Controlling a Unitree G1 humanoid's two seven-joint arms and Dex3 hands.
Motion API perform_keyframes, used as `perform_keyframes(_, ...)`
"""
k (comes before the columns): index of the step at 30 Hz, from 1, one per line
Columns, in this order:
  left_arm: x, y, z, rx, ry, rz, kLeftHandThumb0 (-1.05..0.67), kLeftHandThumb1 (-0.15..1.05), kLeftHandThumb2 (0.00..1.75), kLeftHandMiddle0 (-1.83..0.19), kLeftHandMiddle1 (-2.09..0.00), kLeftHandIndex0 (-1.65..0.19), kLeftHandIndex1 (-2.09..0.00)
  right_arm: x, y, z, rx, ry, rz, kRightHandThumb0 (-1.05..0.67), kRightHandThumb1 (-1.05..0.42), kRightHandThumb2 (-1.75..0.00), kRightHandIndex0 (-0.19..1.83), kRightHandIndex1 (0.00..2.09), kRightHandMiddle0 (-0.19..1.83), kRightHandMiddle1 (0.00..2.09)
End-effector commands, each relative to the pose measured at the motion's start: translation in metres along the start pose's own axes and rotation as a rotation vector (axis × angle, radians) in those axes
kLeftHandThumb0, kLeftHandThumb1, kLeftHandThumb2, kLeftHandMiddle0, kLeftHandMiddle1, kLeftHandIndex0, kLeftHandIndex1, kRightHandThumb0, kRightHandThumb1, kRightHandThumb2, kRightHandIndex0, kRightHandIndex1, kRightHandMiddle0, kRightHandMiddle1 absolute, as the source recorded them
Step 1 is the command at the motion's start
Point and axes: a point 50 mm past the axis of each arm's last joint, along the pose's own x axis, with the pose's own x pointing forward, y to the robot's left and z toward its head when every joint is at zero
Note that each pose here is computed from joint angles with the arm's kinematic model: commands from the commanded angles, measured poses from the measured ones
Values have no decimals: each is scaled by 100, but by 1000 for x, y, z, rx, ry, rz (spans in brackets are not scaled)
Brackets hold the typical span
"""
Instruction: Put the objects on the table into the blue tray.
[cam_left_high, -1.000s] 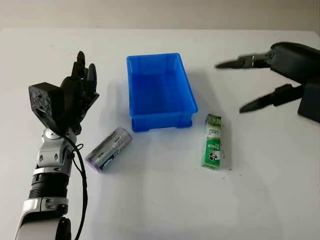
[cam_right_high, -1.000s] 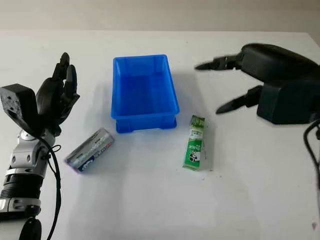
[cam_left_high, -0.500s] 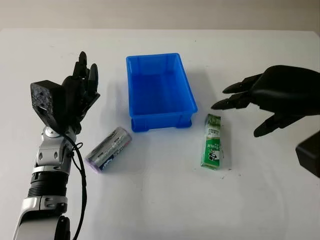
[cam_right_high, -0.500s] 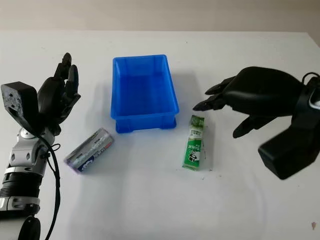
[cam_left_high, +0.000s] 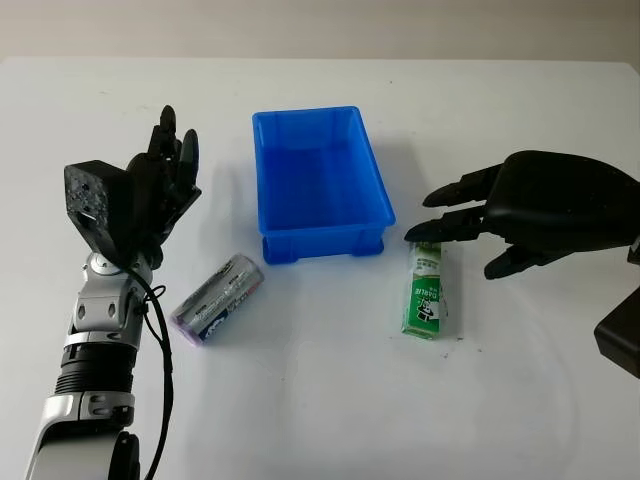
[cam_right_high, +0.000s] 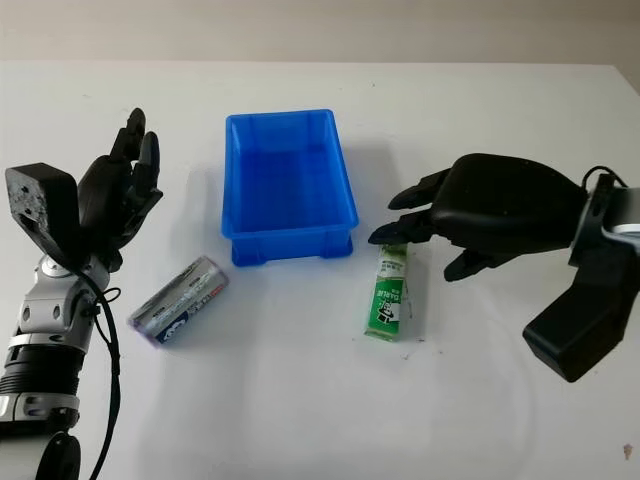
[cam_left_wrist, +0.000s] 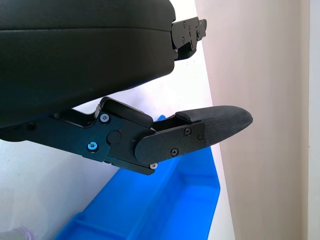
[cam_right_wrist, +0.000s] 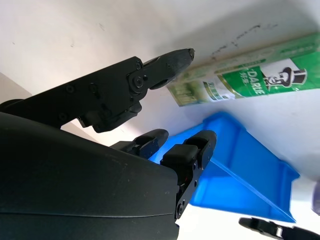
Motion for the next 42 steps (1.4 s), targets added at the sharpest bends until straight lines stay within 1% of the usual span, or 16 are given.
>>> perform_keyframes(1, 1, 2, 8, 18, -28, 2, -80, 105, 67, 19, 0, 19, 0, 2, -2, 0, -9, -13, -16, -34, -87, -6, 61, 10, 62, 9)
perform_keyframes(7, 0, 2, 8, 18, -36, 5, -79, 105, 68, 19, 0, 19, 0, 8, 3, 2, 34, -54, -50, -28, -93, -8, 66, 13, 67, 12)
perform_keyframes(10, -1, 2, 8, 24, -43, 10, -79, 105, 68, 19, 0, 19, 0, 10, 7, 3, 33, -63, -9, -28, -96, -8, 64, 12, 65, 11)
perform_keyframes(14, -1, 2, 8, 27, -43, 7, -79, 105, 69, 19, 0, 19, 0, 12, 11, 5, 41, -79, 12, -31, -90, -4, 63, 12, 64, 12)
perform_keyframes(20, -2, 2, 8, 26, -35, 8, -79, 105, 69, 19, 0, 19, 0, 14, 22, 10, 90, -105, 18, -30, -89, -5, 65, 14, 67, 17)
perform_keyframes(21, -2, 2, 8, 26, -34, 7, -79, 105, 69, 19, 0, 19, 0, 15, 25, 11, 95, -111, 19, -29, -90, -5, 66, 15, 68, 19)
perform_keyframes(22, -2, 2, 8, 26, -33, 6, -79, 105, 69, 19, 0, 19, 0, 15, 27, 12, 99, -116, 22, -29, -91, -5, 66, 19, 64, 29)
perform_keyframes(24, -2, 2, 8, 29, -32, 5, -79, 105, 69, 19, 0, 19, 0, 16, 31, 15, 104, -127, 21, -28, -92, -5, 60, 30, 48, 60)
perform_keyframes(25, -2, 2, 8, 30, -34, 6, -79, 105, 69, 19, 0, 19, 0, 17, 33, 16, 109, -134, 15, -26, -94, -5, 55, 45, 42, 78)
perform_keyframes(26, -2, 2, 8, 30, -35, 6, -79, 105, 69, 19, 0, 19, 0, 18, 35, 18, 113, -139, 11, -24, -96, -5, 48, 62, 38, 87)
perform_keyframes(28, -2, 2, 9, 32, -36, 5, -80, 105, 68, 19, 0, 19, 0, 19, 38, 20, 115, -149, 11, -21, -98, -6, 35, 89, 34, 98)
perform_keyframes(33, -2, 2, 9, 39, -26, 1, -81, 105, 68, 19, 0, 19, 0, 25, 45, 27, 115, -190, 4, -22, -100, -5, 24, 120, 28, 126)
perform_keyframes(36, -3, 1, 9, 35, -26, -5, -80, 105, 69, 19, 0, 19, 0, 29, 49, 31, 107, -219, -16, -28, -98, -5, 20, 159, 26, 149)
perform_keyframes(37, -3, 0, 9, 34, -27, -4, -80, 105, 69, 19, 0, 19, 0, 29, 50, 32, 96, -225, -5, -35, -97, -5, 18, 174, 23, 158)
perform_keyframes(40, -3, 0, 9, 42, -27, 6, -79, 105, 69, 19, 0, 19, 0, 31, 53, 35, 66, -239, 12, -45, -97, -6, 18, 188, 22, 170)
perform_keyframes(42, -4, -1, 9, 44, -28, 7, -78, 105, 69, 19, 0, 19, 0, 32, 54, 38, 45, -248, -2, -49, -97, -5, 31, 195, 27, 178)
